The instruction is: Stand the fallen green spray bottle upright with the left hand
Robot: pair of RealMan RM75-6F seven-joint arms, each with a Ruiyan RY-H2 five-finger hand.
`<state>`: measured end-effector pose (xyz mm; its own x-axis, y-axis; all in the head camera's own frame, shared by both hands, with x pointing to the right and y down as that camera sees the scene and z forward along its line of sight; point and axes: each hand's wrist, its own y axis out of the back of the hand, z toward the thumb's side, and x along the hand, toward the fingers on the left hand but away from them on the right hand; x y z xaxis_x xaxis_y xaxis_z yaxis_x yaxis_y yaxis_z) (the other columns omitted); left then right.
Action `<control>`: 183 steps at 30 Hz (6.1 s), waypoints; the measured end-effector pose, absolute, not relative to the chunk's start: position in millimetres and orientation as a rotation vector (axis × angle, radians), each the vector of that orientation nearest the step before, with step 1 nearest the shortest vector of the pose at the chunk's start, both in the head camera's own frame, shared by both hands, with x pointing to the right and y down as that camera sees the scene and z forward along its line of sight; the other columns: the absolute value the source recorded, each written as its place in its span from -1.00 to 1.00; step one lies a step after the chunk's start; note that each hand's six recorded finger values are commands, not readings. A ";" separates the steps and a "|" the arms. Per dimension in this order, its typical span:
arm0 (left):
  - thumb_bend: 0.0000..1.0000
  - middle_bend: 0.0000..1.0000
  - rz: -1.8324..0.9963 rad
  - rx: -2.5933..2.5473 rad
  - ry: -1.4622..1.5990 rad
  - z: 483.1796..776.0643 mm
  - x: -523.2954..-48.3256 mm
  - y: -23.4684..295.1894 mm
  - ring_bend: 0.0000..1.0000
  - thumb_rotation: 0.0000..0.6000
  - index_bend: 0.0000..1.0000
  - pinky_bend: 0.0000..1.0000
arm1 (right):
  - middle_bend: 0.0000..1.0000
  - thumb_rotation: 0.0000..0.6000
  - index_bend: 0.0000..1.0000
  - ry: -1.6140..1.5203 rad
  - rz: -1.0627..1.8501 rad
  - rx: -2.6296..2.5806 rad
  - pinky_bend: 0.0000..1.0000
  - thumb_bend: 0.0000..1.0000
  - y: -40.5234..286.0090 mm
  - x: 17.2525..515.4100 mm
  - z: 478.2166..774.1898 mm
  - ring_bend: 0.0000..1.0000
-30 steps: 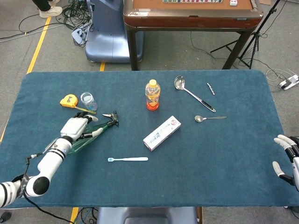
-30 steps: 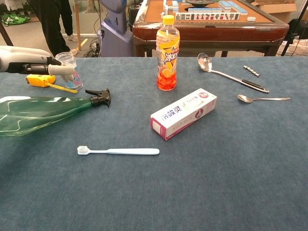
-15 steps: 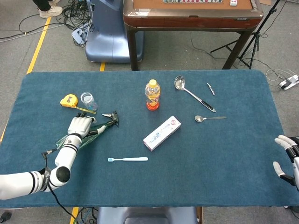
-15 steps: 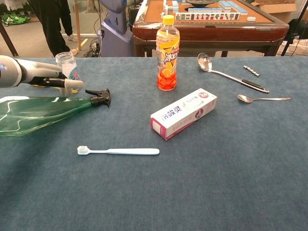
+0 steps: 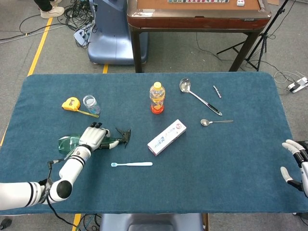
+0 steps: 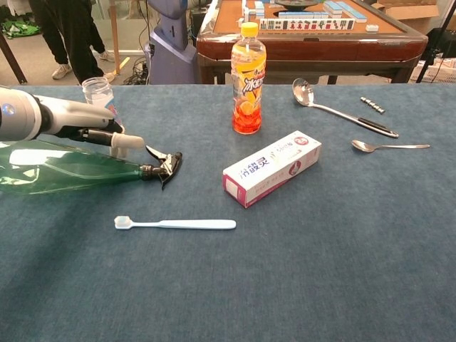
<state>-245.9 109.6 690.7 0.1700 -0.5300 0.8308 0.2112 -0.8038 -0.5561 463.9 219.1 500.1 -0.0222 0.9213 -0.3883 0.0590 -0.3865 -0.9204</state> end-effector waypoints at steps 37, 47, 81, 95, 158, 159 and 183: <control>-0.54 -0.24 -1.619 -1.618 0.222 719.6 -242.0 127.3 -0.68 1.00 -0.28 -1.00 | -0.60 1.00 -0.55 -1.076 1.507 -1.530 -0.72 -0.35 222.4 469.7 501.7 -0.76; -0.51 0.02 -1.587 -1.655 0.328 713.3 -245.1 120.6 -0.45 1.00 -0.03 -0.97 | -0.60 1.00 -0.55 -1.081 1.505 -1.526 -0.72 -0.35 223.0 470.4 499.9 -0.76; -0.50 0.03 -0.886 -2.530 1.490 653.0 -262.9 81.3 -0.47 1.00 -0.08 -0.94 | -0.60 1.00 -0.55 -1.066 1.505 -1.535 -0.72 -0.36 220.6 463.7 502.1 -0.76; -0.50 -0.06 -0.776 -2.458 1.614 679.2 -263.2 79.0 -0.57 1.00 -0.18 -0.94 | -0.60 1.00 -0.55 -1.067 1.511 -1.528 -0.72 -0.36 220.6 464.5 501.0 -0.76; -0.51 -0.82 -1.196 -2.241 1.183 635.5 -362.8 133.1 -1.00 0.12 -0.85 -0.96 | -0.60 1.00 -0.55 -1.078 1.495 -1.534 -0.72 -0.36 220.4 467.5 500.1 -0.76; -0.51 -0.82 -1.214 -2.224 1.191 633.2 -369.7 135.5 -1.00 0.24 -0.83 -0.96 | -0.60 1.00 -0.55 -1.078 1.493 -1.535 -0.72 -0.36 220.1 467.0 500.3 -0.76; -0.50 -0.82 -1.445 -1.747 1.234 577.6 -448.6 199.4 -0.97 1.00 -0.70 -0.96 | -0.60 1.00 -0.55 -1.002 1.470 -1.650 -0.72 -0.36 223.1 446.3 521.2 -0.76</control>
<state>-448.6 199.4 577.6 -0.0013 -0.8950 0.4462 -0.3006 -0.4252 -0.8537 446.3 223.1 521.2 0.0560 0.8902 -0.4521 0.0955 -0.4556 -0.8851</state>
